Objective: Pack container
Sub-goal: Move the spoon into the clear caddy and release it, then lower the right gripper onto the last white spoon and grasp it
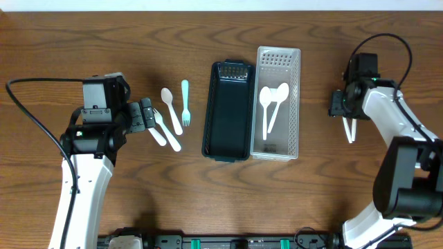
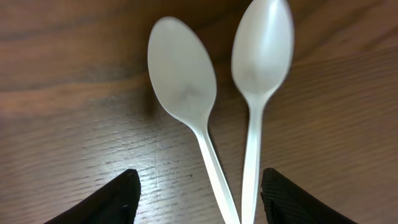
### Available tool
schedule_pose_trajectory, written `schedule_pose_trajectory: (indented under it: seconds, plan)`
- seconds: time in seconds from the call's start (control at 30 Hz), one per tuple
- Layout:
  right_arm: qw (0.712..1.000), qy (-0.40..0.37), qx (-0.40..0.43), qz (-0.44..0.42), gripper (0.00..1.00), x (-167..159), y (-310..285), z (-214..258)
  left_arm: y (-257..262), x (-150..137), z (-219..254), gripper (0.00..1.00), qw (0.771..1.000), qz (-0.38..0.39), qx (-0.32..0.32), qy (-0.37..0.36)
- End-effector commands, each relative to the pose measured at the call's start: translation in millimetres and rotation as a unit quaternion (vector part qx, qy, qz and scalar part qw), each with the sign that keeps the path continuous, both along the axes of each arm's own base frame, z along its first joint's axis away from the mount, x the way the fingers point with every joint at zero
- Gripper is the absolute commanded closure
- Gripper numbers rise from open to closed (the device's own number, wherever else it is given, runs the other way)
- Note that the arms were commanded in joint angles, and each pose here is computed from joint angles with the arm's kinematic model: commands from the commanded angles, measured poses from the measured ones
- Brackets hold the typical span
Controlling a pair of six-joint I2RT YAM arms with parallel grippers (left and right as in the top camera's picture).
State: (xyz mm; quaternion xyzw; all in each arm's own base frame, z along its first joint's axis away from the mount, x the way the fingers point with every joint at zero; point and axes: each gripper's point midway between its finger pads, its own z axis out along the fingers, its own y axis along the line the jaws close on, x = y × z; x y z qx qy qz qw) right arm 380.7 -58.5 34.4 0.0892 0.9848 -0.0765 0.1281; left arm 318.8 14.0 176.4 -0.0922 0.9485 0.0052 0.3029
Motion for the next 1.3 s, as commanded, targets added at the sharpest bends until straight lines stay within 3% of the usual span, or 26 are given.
schedule_pose_trajectory:
  seconds: [0.0,0.3,0.53,0.9,1.13,1.27]
  plan:
    - [1.000,0.021,-0.002,0.012,0.38,-1.1,-3.1,-16.1,3.1,3.5,8.1,0.02,1.000,-0.002,0.008,-0.008]
    - [0.999,0.031,0.019,0.004,0.44,-1.6,-5.4,-33.0,3.1,3.5,8.1,0.02,1.000,-0.002,0.008,-0.008]
    - [0.997,0.026,0.067,0.002,0.62,-1.0,1.4,-34.9,3.1,3.5,8.1,0.02,1.000,-0.002,0.008,-0.008]
    - [0.997,0.039,0.071,0.001,0.59,-2.9,1.6,-51.9,3.1,3.5,8.1,0.02,1.000,-0.002,0.008,-0.008]
    - [0.996,0.054,0.075,-0.006,0.82,-8.6,2.6,-57.8,3.1,3.5,8.1,0.02,1.000,-0.002,0.008,-0.008]
    - [0.996,0.048,0.078,-0.022,0.94,-8.5,3.3,-33.6,3.1,3.5,8.1,0.02,1.000,-0.002,0.008,-0.008]
